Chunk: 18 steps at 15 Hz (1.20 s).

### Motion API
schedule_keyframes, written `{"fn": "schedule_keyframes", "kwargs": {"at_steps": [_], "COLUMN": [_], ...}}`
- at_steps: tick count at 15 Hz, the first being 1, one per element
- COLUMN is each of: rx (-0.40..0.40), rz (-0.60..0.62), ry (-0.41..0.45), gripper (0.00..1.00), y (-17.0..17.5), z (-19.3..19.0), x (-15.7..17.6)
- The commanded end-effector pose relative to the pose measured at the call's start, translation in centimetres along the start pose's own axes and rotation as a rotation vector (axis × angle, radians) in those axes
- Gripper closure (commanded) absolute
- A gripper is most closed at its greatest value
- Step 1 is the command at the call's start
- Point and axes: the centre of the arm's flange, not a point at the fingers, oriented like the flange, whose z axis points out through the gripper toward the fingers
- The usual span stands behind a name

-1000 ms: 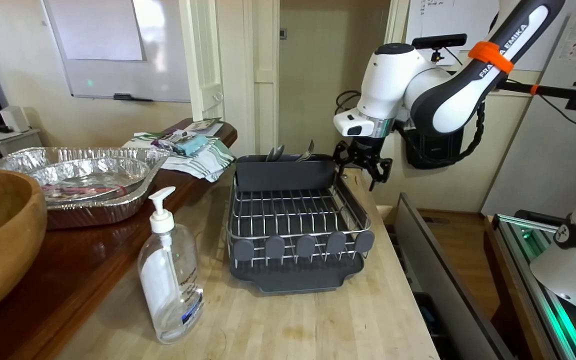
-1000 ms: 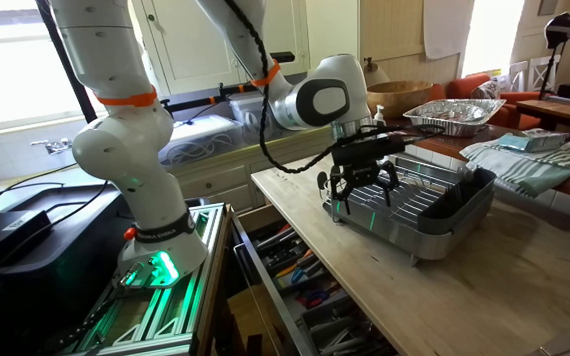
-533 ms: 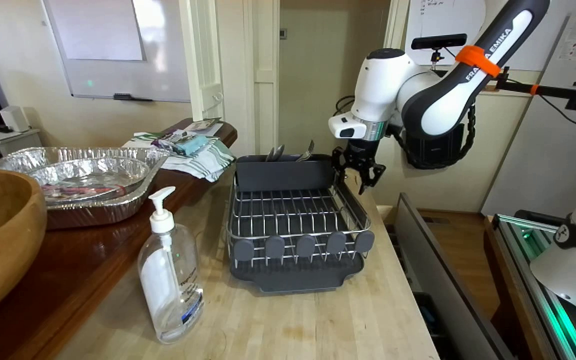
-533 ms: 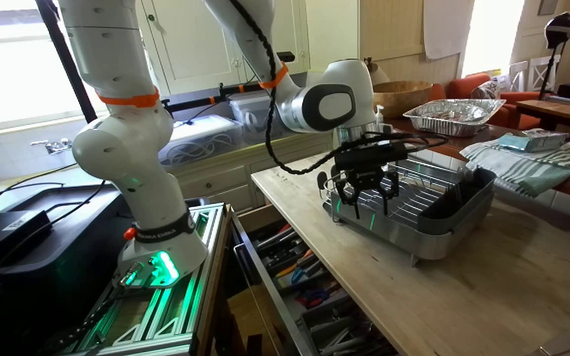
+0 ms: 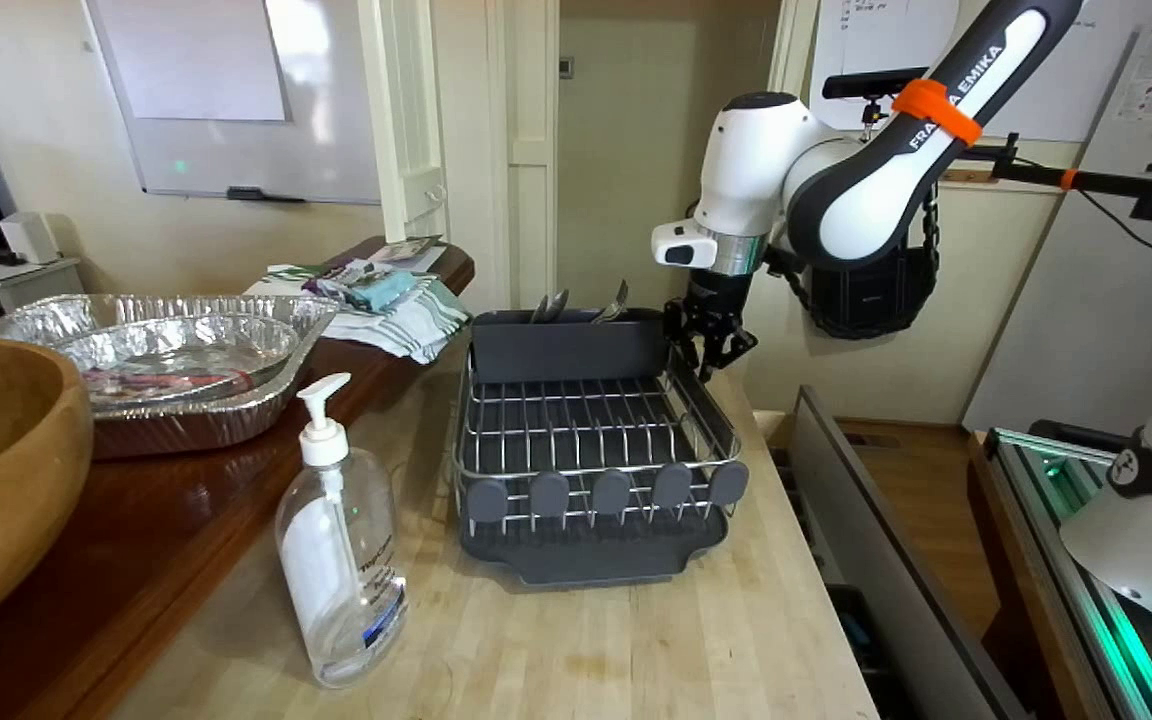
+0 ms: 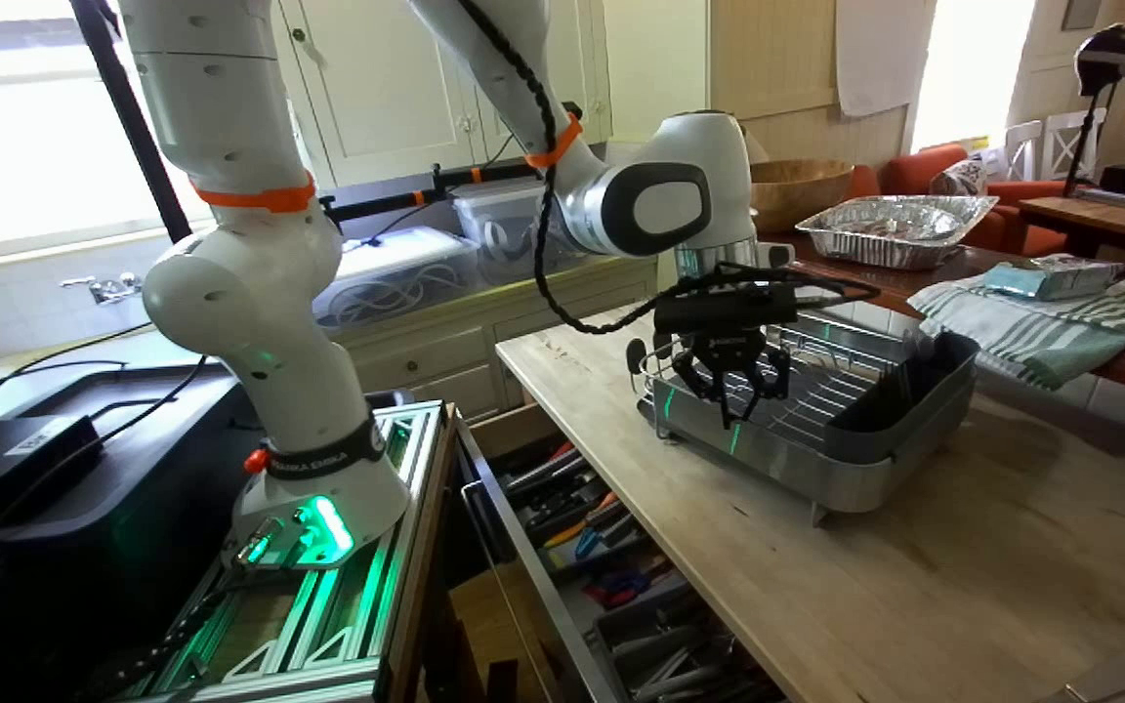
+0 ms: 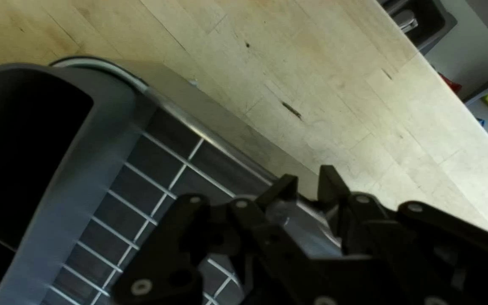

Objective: Rotate the dishrack.

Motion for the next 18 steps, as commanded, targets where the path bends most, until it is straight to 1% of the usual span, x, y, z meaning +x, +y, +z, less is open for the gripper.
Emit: {"fn": "schedule_keyframes", "kwargs": {"at_steps": [1,4,7,9,10,11,12,18], "rx": [0.016,0.018,0.024,0.020,0.014,0.015,0.015,0.031], "rz": [0.018,-0.007,-0.033,-0.040,-0.041,-0.043,-0.043,-0.024], "ry": [0.047,0.089,0.103,0.104,0.106,0.105,0.103,0.081], "gripper": [0.48,0.24,0.02,0.00,0.18,0.25,0.26,0.73], "y": [-0.2,-0.6,-0.7,-0.8,-0.8,-0.8,-0.8,-1.2], "z": [0.6,0.1,0.9,1.3,1.4,1.6,1.8,2.7], "x": [0.9,1.1,1.6,1.8,1.9,2.0,1.9,1.6]}}
